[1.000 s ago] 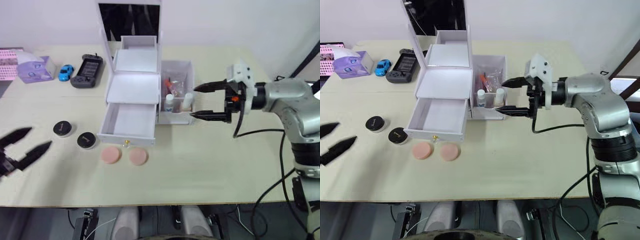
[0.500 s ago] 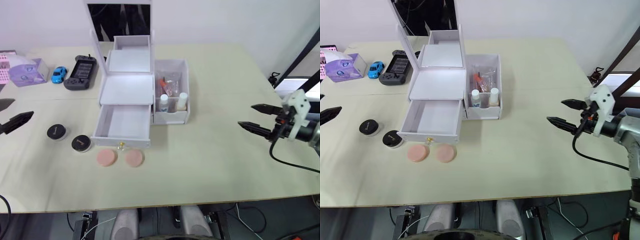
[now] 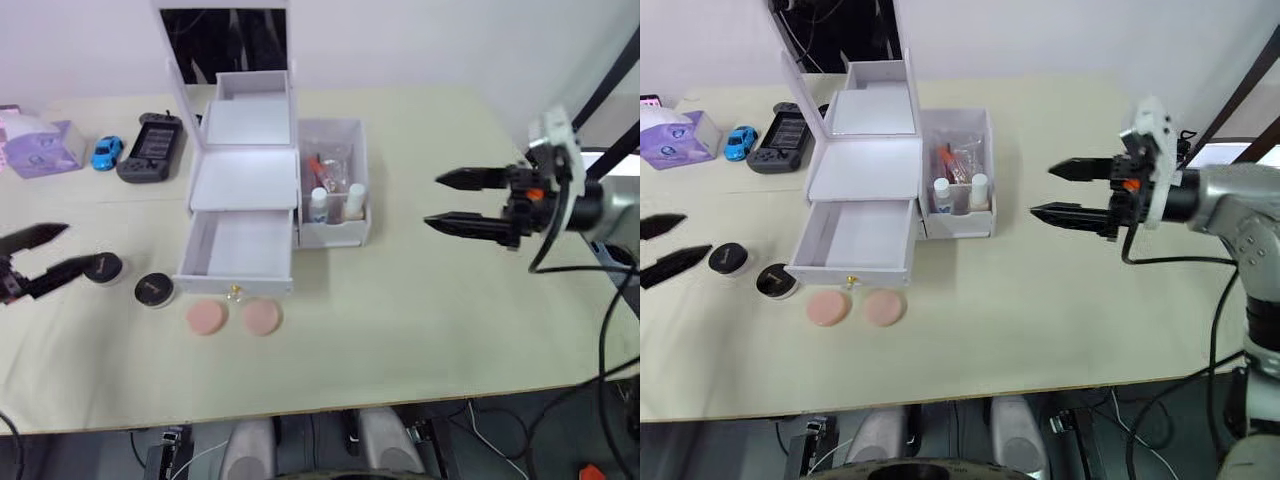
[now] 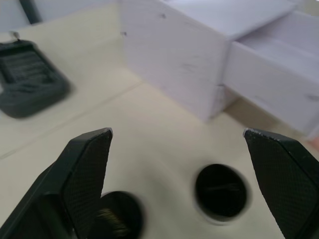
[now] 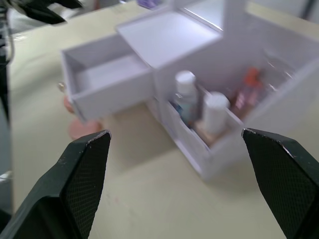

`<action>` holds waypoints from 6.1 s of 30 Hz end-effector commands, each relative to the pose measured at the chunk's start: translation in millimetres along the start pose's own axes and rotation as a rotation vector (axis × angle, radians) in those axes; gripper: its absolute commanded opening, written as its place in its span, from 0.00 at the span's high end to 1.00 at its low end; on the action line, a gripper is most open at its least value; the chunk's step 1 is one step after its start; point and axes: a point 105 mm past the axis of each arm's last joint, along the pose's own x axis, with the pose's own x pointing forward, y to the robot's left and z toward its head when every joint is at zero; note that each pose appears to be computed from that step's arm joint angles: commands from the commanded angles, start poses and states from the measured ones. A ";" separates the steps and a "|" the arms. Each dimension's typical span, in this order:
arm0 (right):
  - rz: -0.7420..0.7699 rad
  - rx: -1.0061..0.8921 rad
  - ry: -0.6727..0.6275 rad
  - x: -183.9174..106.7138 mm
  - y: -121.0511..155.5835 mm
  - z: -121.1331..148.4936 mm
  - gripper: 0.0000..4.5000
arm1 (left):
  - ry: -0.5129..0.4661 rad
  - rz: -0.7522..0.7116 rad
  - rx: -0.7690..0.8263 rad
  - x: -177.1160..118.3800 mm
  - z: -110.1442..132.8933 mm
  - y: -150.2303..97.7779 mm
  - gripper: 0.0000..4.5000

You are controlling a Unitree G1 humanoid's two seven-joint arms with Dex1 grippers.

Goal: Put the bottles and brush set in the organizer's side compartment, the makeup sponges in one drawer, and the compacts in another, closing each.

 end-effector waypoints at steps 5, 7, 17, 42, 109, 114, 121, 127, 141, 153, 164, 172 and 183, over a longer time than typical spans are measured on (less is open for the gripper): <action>0.174 -0.147 -0.009 39.9 20.8 24.0 0.00 | 0.003 -0.144 -0.051 -0.9 33.4 -79.9 0.02; 0.169 -0.170 -0.006 48.1 20.1 23.5 0.00 | 0.006 -0.146 -0.083 -1.3 30.2 -95.7 0.02; 0.228 -0.121 0.065 55.2 30.9 1.5 0.00 | 0.043 -0.043 -0.182 22.5 -17.5 -156.7 0.02; 0.069 -0.123 0.117 35.2 38.3 -1.3 0.00 | 0.109 0.018 -0.111 143.7 -76.0 -178.1 0.02; 0.092 -0.125 0.067 4.1 49.3 5.2 0.00 | 0.171 -0.345 0.196 106.8 90.6 -76.4 0.40; 0.036 -0.110 0.055 1.2 55.0 8.8 0.00 | 0.220 -0.412 0.255 131.8 72.5 -70.8 0.40; -0.027 -0.091 0.069 -5.2 60.0 5.3 0.00 | 0.227 -0.420 0.281 158.3 57.7 -64.5 0.40; -0.064 -0.095 0.062 -6.8 58.9 7.1 0.00 | 0.183 -0.474 0.275 170.5 61.5 -73.3 0.40; -0.078 -0.093 0.075 -6.8 53.2 3.7 0.00 | 0.174 -0.513 0.263 162.8 64.7 -74.7 0.01; -0.087 -0.144 0.040 -5.9 30.3 2.6 0.00 | -0.004 -0.290 0.144 115.7 97.8 -35.6 0.01; -0.088 -0.195 0.054 -12.3 -5.4 -13.0 0.00 | 0.086 0.175 0.015 -6.6 6.0 9.2 0.01; -0.079 -0.156 0.066 -13.9 -23.2 -26.5 0.00 | 0.132 0.428 -0.095 -77.5 -49.6 -4.2 0.01; -0.098 -0.158 0.050 -22.1 -28.4 -34.4 0.00 | 0.099 0.448 -0.082 -82.7 -50.1 -8.2 0.01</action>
